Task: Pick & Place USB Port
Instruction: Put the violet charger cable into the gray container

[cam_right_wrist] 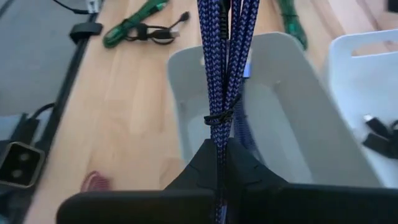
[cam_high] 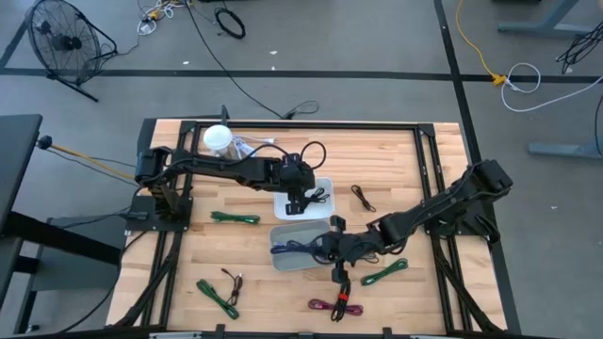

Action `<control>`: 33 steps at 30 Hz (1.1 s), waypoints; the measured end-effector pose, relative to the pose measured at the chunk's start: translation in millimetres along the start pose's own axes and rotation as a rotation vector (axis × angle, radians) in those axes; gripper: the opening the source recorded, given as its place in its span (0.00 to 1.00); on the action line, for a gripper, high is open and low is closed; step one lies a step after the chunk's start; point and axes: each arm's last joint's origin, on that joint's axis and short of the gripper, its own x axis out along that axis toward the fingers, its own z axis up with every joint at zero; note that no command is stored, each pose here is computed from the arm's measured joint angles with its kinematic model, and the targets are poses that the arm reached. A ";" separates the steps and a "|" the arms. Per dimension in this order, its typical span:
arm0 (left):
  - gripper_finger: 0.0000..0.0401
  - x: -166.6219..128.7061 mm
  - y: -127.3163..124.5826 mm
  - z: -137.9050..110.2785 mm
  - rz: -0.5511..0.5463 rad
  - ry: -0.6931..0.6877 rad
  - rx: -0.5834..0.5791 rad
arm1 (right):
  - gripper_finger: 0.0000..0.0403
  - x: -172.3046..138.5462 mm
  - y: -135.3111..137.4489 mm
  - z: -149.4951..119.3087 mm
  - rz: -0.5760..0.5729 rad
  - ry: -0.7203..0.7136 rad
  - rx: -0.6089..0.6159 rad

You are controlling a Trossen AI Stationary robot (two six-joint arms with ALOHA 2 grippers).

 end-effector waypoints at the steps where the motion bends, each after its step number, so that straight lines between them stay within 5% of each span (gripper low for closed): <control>1: 0.33 -0.2 -0.8 0.1 -0.001 -0.001 0.002 | 0.00 0.3 -1.4 0.5 -0.009 -0.003 -0.008; 20: 0.33 -0.5 -1.9 0.2 -0.003 -0.001 0.004 | 0.02 10.2 -24.5 -13.1 -0.063 -0.004 -0.005; 33: 0.33 -0.5 -1.9 0.2 -0.003 -0.001 0.005 | 0.29 12.6 -25.7 -20.5 -0.029 -0.027 0.000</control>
